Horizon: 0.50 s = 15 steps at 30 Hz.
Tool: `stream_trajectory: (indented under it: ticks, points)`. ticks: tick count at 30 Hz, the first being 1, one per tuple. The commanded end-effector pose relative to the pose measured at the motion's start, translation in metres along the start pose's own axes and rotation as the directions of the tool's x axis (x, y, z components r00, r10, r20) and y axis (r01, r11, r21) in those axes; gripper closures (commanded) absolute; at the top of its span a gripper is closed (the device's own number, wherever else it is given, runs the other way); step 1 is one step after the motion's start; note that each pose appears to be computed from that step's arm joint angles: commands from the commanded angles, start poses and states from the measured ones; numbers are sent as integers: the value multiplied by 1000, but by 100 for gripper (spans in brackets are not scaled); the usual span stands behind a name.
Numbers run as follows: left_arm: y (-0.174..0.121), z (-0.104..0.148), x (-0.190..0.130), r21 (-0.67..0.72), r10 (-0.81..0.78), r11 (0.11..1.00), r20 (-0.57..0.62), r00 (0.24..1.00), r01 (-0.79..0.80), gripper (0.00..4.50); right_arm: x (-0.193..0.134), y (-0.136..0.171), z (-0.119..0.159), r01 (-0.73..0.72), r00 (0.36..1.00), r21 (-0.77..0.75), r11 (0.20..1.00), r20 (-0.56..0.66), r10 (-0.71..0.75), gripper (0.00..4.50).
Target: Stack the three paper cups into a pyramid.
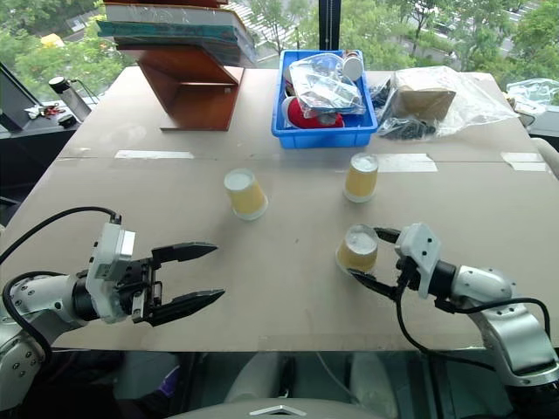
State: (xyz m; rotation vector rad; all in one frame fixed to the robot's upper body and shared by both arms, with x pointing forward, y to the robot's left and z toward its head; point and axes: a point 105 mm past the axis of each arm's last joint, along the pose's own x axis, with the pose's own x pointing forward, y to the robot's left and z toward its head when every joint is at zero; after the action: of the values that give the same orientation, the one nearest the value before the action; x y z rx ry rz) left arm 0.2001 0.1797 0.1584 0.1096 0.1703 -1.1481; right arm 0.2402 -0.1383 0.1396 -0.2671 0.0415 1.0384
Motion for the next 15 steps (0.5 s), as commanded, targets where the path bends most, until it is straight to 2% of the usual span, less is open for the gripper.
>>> stream_trajectory:
  ticks: [1, 8, 13, 15]
  points:
    - [2, 5, 3, 33, 26, 999, 17, 1000, -27, 0, -13, -2, 25, 1, 997, -69, 998, 72, 4, 12]
    - [19, 8, 11, 46, 120, 991, 67, 990, -123, 0, -16, -25, 28, 71, 994, -19, 997, 84, -69, 12]
    - [24, 6, 11, 54, 147, 987, 67, 987, -151, 0, -14, -30, 32, 91, 991, -6, 996, 98, -90, 12]
    - [26, -1, 11, 44, 165, 985, 73, 984, -168, 0, -12, -37, 35, 125, 987, -8, 992, 101, -124, 12]
